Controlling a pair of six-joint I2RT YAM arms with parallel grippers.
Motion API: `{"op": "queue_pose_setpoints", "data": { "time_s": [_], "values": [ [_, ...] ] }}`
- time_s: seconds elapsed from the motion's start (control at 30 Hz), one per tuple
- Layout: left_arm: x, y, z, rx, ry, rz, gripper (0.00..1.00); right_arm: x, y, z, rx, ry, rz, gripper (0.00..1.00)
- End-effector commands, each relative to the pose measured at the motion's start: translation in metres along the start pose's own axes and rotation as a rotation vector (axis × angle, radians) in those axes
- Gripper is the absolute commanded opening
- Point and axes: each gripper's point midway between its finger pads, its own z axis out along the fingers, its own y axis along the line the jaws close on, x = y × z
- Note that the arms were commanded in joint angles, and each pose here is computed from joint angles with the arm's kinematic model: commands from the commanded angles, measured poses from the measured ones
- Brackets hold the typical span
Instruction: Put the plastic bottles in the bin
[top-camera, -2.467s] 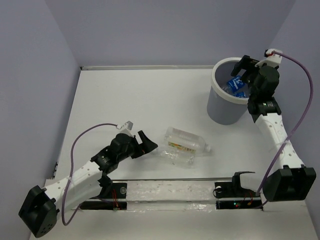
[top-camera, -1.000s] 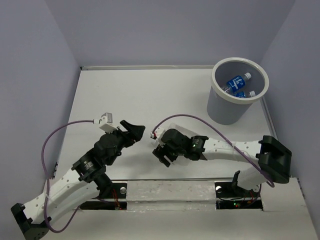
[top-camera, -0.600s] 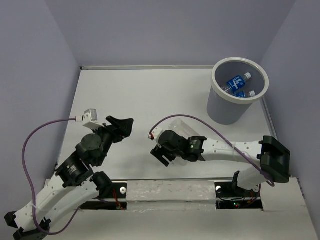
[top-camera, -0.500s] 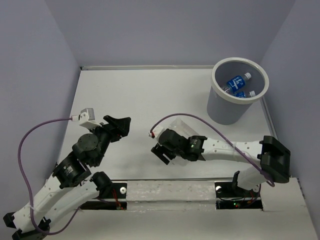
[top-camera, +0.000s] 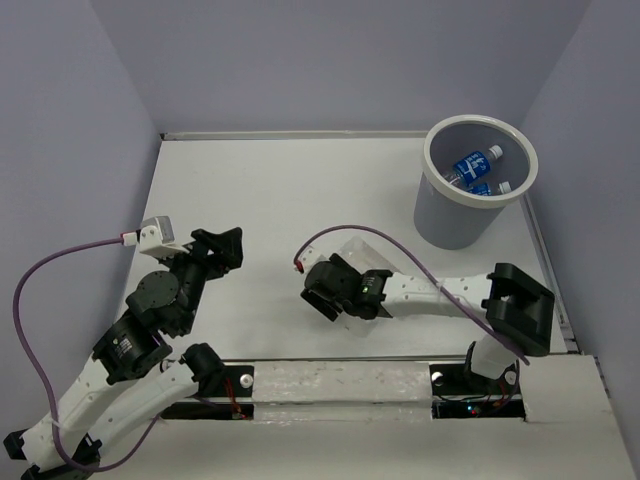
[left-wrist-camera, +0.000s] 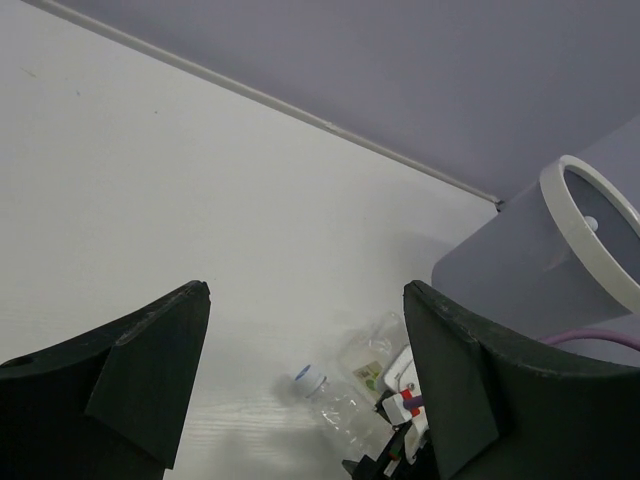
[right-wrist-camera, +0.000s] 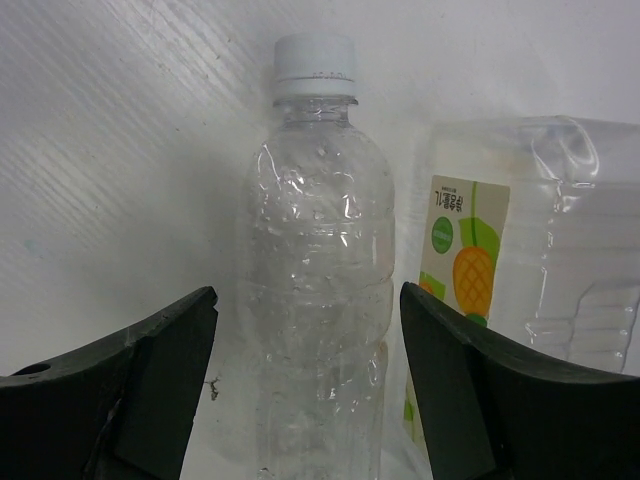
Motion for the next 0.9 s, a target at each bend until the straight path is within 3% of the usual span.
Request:
{"op": "queue_pose_setpoints", "data": {
  "time_s": [0.0, 0.27, 0.37, 0.4, 0.47, 0.6, 0.73, 0.87],
  "values": [
    [-0.013, 0.005, 0.001, -0.031, -0.057, 0.026, 0.88, -0.014, 0.004, 0.009, -0.001, -0.034, 0.016, 0.79],
    [0.001, 0.007, 0.007, -0.032, -0.035, 0.045, 0.88, -0.027, 0.029, 0.030, -0.083, -0.066, 0.015, 0.78],
    [0.003, 0.009, 0.007, -0.042, -0.031, 0.057, 0.88, -0.042, 0.035, 0.036, -0.090, -0.093, 0.020, 0.70],
    [0.003, 0.010, 0.007, -0.047, -0.032, 0.059, 0.88, -0.051, 0.035, 0.036, -0.089, -0.110, 0.026, 0.59],
    [0.001, 0.011, 0.006, -0.046, -0.039, 0.057, 0.88, -0.063, 0.033, 0.032, -0.086, -0.138, 0.039, 0.52],
    [-0.002, 0.012, 0.004, -0.043, -0.050, 0.053, 0.88, -0.109, 0.014, -0.002, -0.057, -0.271, 0.083, 0.49],
    [0.001, 0.008, 0.007, -0.020, -0.038, 0.061, 0.88, -0.169, -0.051, -0.056, 0.048, -0.459, 0.189, 0.48],
    [0.008, 0.005, 0.012, -0.011, -0.008, 0.086, 0.88, -0.207, -0.187, -0.142, 0.286, -0.694, 0.371, 0.45]
  ]
}}
